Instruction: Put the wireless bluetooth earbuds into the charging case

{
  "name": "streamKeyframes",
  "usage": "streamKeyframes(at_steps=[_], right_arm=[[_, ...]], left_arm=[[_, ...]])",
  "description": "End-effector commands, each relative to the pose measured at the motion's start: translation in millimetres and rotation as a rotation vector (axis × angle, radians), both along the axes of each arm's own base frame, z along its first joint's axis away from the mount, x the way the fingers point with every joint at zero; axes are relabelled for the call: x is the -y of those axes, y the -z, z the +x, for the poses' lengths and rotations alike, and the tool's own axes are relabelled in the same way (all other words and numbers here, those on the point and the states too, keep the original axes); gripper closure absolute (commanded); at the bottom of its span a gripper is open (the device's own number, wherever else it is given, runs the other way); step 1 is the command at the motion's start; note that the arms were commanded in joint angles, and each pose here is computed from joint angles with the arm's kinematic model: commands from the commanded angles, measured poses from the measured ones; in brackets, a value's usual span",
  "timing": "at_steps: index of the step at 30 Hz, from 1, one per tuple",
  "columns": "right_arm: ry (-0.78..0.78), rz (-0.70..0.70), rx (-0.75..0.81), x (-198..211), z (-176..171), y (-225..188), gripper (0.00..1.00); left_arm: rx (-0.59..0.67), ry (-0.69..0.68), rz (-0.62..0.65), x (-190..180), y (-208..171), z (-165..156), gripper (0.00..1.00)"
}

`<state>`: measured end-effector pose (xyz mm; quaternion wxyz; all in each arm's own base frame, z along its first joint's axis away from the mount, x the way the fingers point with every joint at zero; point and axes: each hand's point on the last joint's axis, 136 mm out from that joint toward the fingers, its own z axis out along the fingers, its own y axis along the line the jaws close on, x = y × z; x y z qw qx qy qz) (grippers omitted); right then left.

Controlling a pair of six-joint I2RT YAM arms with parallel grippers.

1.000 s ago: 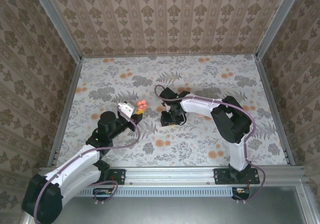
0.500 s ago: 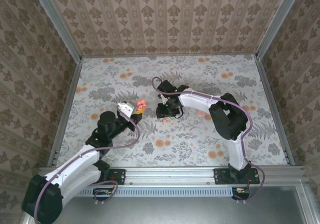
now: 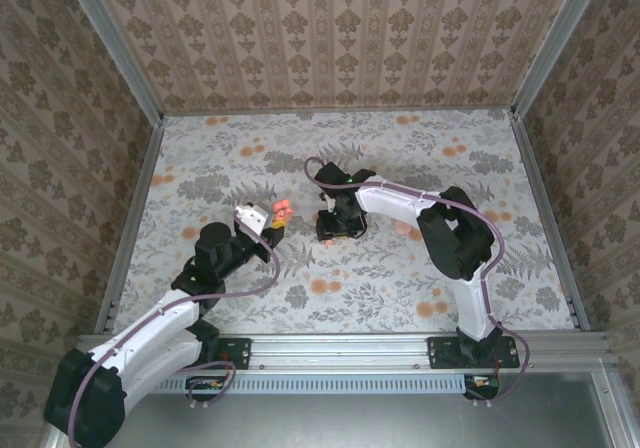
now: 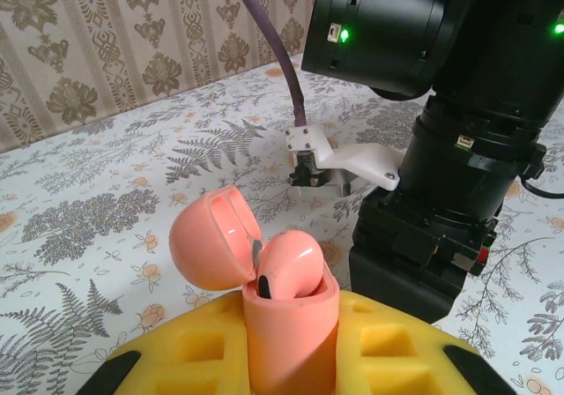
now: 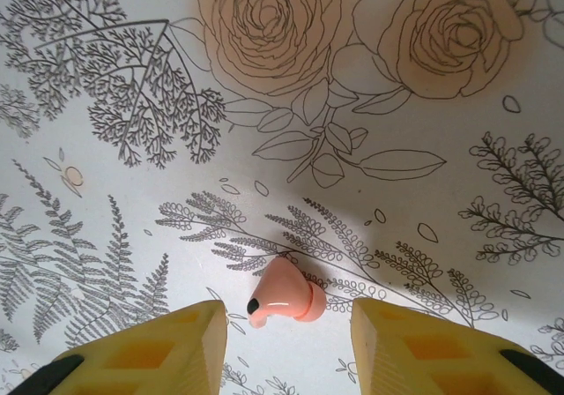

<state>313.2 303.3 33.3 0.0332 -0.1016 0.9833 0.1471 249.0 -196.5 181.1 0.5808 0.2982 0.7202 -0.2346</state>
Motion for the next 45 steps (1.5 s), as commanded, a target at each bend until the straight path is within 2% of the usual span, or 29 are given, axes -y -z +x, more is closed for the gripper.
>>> streamKeyframes(at_steps=[1, 9, 19, 24, 45], right_arm=[[0.012, -0.013, -0.035, -3.6, -3.4, 6.8, 0.57], [0.004, -0.024, -0.061, -5.7, -5.3, 19.4, 0.6], [-0.005, -0.017, -0.057, -11.3, -2.9, 21.8, 0.72], [-0.006, -0.015, -0.033, -10.7, -1.9, 15.8, 0.73], [0.052, 0.207, 0.287, -19.4, 23.2, -43.6, 0.75]], left_arm=[[0.012, -0.005, 0.012, -3.4, -1.0, -0.1, 0.92], [0.031, -0.009, 0.013, -5.4, -6.1, -1.3, 0.92], [0.044, -0.021, 0.019, -9.5, -9.2, -3.4, 0.92], [0.04, -0.033, 0.02, -10.9, -4.4, -1.9, 0.92], [-0.041, -0.057, -0.019, -10.0, 32.6, 9.7, 0.92]])
